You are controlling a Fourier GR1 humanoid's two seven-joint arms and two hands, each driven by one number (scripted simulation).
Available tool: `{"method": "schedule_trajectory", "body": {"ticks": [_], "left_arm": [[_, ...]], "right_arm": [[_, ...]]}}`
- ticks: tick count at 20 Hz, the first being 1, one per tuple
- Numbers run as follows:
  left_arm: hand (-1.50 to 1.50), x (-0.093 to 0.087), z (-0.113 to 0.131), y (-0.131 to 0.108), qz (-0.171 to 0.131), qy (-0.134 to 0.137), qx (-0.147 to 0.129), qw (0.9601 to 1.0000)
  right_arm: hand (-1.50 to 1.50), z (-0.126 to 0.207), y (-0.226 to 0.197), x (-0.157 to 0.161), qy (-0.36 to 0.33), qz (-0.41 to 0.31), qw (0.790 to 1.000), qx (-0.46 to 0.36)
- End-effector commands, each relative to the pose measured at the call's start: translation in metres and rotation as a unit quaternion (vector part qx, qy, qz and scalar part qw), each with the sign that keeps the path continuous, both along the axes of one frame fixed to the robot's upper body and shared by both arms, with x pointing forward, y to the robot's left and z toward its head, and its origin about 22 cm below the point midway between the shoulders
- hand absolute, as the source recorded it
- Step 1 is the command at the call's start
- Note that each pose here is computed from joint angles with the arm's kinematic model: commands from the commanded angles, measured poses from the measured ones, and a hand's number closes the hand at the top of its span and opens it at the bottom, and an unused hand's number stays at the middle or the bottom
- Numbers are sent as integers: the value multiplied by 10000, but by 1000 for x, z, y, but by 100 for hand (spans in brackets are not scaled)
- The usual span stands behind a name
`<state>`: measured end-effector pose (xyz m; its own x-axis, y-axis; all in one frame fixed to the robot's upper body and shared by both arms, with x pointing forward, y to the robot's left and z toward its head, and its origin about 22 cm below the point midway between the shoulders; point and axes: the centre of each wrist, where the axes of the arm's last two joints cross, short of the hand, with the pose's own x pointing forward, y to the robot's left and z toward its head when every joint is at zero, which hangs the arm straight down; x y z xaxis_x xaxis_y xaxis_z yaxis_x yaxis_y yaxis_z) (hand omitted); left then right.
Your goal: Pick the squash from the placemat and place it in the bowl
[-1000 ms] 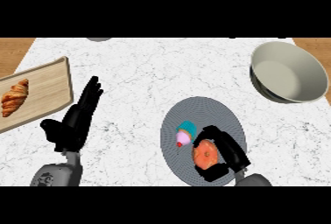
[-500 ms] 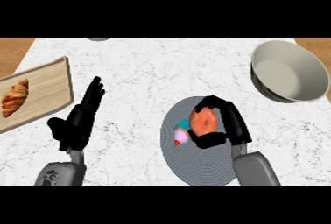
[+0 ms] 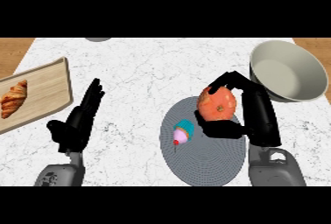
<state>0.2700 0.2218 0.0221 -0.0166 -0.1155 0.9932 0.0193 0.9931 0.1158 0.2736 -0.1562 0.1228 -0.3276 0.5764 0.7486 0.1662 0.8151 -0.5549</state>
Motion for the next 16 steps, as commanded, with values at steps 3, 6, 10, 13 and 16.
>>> {"method": "schedule_trajectory", "body": {"ticks": [3,6,10,13,16], "left_arm": [[0,7,15,-1,-68,16,-133,9999],[0,21,13,-2,-54,16,51,10000],[0,-4,4,-4,-18,-112,7,9999],[0,-10,11,-6,-45,-15,11,10000],[0,10,11,-18,-106,-75,-33,9999]], "right_arm": [[150,63,8,-9,-59,-706,9966,-425],[150,91,2,4,26,-879,9950,-483],[150,107,-14,22,-96,-1187,9925,-268],[150,129,-20,44,18,-1496,9883,-282],[150,138,-39,73,133,-1517,9882,-162]]}}
